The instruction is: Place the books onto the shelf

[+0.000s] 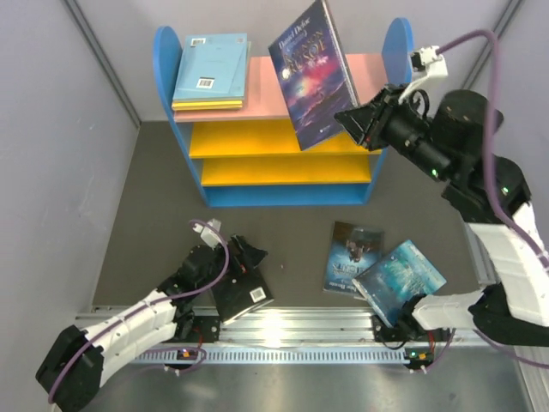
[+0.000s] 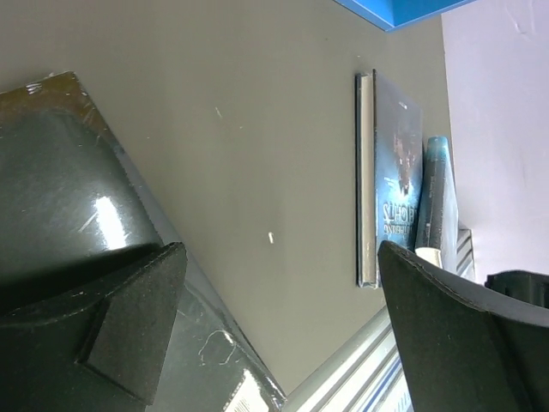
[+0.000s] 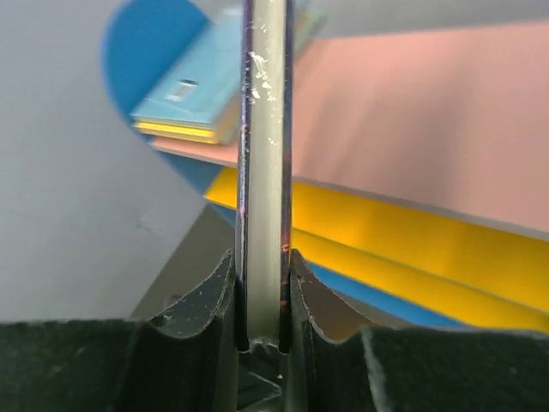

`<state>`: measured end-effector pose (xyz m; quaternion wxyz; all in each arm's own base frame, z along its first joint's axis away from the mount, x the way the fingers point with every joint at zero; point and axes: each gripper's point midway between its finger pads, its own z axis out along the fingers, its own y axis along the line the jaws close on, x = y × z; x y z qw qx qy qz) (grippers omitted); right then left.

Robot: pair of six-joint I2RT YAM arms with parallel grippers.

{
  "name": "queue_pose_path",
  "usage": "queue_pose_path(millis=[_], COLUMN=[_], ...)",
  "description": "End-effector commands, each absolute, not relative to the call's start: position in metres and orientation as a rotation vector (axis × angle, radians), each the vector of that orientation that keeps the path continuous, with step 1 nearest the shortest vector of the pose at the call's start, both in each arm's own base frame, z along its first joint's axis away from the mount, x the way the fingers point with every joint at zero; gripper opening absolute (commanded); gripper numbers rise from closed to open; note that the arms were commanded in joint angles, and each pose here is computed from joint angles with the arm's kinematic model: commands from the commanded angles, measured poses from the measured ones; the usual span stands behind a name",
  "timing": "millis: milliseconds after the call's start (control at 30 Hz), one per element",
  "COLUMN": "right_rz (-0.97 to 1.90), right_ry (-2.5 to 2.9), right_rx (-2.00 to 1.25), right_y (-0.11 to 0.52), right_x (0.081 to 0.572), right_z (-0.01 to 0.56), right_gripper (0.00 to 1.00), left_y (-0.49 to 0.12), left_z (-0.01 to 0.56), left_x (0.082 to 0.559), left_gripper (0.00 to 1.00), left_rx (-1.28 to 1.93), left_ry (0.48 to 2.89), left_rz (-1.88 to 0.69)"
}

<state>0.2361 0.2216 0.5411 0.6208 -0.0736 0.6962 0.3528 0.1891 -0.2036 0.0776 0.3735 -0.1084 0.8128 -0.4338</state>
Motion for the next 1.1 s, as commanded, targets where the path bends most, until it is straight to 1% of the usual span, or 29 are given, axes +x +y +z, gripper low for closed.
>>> queue_pose_path(millis=[0, 33, 67, 100, 133, 167, 200, 267, 467, 533, 567, 633, 667, 733, 867, 1067], right_rz=[0.934, 0.960, 1.108, 1.252, 1.274, 1.409, 1.448, 1.494, 1.531, 1.530, 1.497, 1.438, 1.382, 1.335, 1.236, 1.220], right_ry=[1.597, 1.476, 1.434, 1.488, 1.369, 1.392, 1.395, 1.354, 1.381, 1.411, 1.387, 1.435, 1.389, 1.421, 1.371, 1.351], right_rx=[-0.200, -0.143, -0.242, -0.147, -0.154, -0.134, -0.111, -0.104, 0.045, 0.132, 0.176, 0.281, 0.319, 0.422, 0.585, 0.716], right_y=[0.206, 0.183, 0.189, 0.190, 0.175, 0.178, 0.176, 0.170, 0.162, 0.158, 0.152, 0.144, 0.135, 0.126, 0.107, 0.105], right_x=[0.245, 0.263, 0.240, 0.251, 0.258, 0.255, 0.264, 0.271, 0.295, 0.304, 0.303, 0.309, 0.305, 0.309, 0.312, 0.327], right_z=[0.541, 0.565, 0.572, 0.557, 0.578, 0.577, 0.570, 0.576, 0.564, 0.548, 0.548, 0.529, 0.534, 0.516, 0.503, 0.492], right_gripper=[0.00, 0.00, 0.00, 0.00, 0.00, 0.00, 0.00, 0.00, 0.00, 0.00, 0.00, 0.00, 0.00, 0.00, 0.00, 0.00], left_y=[-0.210, -0.210, -0.210, -0.210, -0.210, -0.210, -0.210, -0.211, -0.211, -0.211, -0.211, -0.211, -0.211, -0.211, -0.211, -0.212], left_z=[0.099, 0.100, 0.100, 0.101, 0.100, 0.100, 0.100, 0.099, 0.099, 0.099, 0.099, 0.098, 0.099, 0.099, 0.098, 0.099], left_x=[0.194, 0.194, 0.194, 0.194, 0.194, 0.194, 0.194, 0.194, 0.193, 0.194, 0.194, 0.193, 0.193, 0.193, 0.193, 0.192], left_gripper=[0.98, 0.98, 0.98, 0.98, 0.98, 0.98, 0.98, 0.98, 0.98, 0.98, 0.98, 0.98, 0.98, 0.98, 0.98, 0.98], left_rx=[-0.228, -0.226, -0.224, -0.223, -0.225, -0.225, -0.224, -0.219, -0.220, -0.222, -0.220, -0.218, -0.218, -0.218, -0.218, -0.213], left_ry=[1.989, 1.986, 1.985, 1.979, 1.980, 1.980, 1.981, 1.984, 1.981, 1.980, 1.979, 1.982, 1.980, 1.979, 1.978, 1.976], left_rz=[-1.165, -1.166, -1.168, -1.171, -1.171, -1.171, -1.173, -1.175, -1.177, -1.176, -1.178, -1.180, -1.181, -1.184, -1.185, -1.190])
